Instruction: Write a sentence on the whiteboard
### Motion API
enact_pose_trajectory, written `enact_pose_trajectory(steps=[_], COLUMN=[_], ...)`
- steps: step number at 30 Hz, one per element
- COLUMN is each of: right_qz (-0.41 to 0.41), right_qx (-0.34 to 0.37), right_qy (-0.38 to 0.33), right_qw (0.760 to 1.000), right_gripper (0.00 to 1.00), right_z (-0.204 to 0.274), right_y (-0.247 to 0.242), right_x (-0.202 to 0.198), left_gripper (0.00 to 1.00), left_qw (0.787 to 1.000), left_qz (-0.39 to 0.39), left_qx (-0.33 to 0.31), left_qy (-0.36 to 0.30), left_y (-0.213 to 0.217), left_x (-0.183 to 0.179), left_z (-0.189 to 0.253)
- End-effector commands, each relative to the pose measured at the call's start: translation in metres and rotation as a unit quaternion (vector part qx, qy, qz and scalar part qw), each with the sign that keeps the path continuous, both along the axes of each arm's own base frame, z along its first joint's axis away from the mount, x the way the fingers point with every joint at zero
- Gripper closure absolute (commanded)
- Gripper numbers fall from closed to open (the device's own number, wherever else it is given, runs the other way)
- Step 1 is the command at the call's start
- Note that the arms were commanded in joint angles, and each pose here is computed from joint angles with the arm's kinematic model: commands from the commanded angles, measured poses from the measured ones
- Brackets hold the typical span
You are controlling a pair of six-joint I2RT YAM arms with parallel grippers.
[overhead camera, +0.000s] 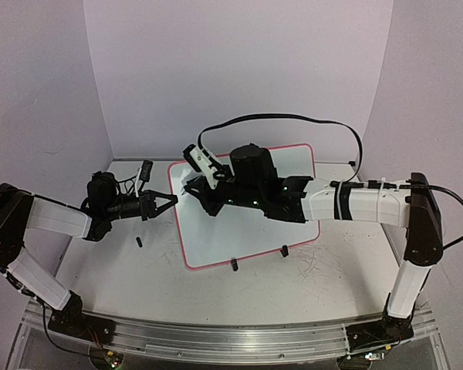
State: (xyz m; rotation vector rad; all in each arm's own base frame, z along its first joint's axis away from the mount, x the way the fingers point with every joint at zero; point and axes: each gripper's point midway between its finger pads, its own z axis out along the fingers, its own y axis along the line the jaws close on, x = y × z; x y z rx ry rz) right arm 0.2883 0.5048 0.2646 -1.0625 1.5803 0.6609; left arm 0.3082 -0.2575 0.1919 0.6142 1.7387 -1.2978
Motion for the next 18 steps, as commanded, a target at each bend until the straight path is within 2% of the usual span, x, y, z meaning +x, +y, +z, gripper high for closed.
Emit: enact_pose_trajectory(steps=[1,18], right_qz=[0.004,0.022], right_qx=[0.058,0.065], right_qy=[-0.019,-0.027], right_qw=[0.998,0.997], right_gripper=[1.00,1.00], right_z=[0.0470,0.0474], right_y=[0.0009,0.0091], right_x=[-0.0051,-0.0144], left_gripper=[1.00,1.00], left_qw=[0.999,0.999], left_qz=[-0.001,0.002], left_qx=[0.002,0.002], left_qy=[-0.039,-0.037], left_y=[0.0007,0.0019], left_x=[0.0013,-0.0003], left_z=[0.0091,0.0095])
